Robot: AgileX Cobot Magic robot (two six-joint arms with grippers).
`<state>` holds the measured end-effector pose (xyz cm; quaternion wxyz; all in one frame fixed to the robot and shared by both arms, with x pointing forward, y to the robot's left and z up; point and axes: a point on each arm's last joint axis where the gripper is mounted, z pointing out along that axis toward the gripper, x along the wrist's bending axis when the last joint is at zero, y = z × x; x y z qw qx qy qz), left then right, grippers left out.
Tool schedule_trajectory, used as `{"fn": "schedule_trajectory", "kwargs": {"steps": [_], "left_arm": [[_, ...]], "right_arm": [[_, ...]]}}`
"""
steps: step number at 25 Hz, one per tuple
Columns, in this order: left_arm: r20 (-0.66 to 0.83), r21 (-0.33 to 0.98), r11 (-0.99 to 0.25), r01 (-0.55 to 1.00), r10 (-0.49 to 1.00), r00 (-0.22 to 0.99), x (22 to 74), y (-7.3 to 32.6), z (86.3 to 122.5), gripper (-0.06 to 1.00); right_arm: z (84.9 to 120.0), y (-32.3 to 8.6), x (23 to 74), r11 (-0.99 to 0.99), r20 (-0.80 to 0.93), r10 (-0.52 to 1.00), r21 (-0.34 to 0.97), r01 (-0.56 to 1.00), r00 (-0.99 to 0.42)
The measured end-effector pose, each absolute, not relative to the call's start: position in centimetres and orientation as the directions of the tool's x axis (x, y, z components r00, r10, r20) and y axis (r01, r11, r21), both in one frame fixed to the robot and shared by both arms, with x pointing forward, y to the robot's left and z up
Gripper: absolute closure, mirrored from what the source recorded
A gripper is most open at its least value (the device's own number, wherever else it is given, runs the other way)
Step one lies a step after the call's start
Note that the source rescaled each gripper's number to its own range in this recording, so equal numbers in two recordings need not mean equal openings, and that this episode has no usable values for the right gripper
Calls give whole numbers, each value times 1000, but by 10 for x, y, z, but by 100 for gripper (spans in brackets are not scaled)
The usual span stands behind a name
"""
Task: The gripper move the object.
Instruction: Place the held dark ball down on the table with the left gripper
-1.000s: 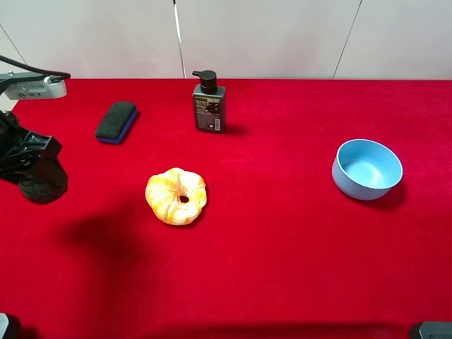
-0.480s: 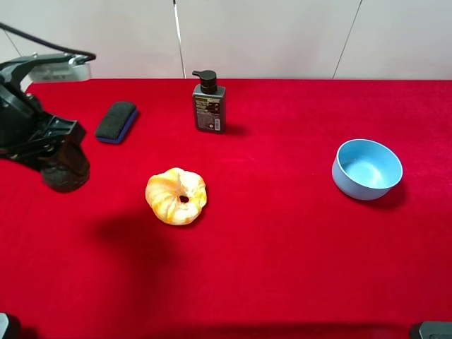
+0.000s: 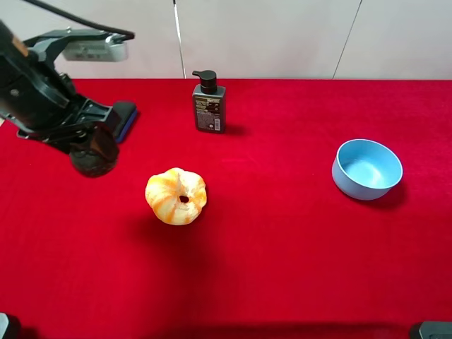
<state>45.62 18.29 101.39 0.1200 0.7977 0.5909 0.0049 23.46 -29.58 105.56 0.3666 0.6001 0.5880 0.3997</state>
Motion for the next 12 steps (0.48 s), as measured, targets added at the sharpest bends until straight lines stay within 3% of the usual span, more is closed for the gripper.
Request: {"fn": "schedule_trajectory", "kwargs": {"steps": [12], "left_arm": [[-120,155,-405,901,897,424,468,121,1007,94]], "right_arm": [[1056,-296,235,-40,49,999,910,413,-11]]}}
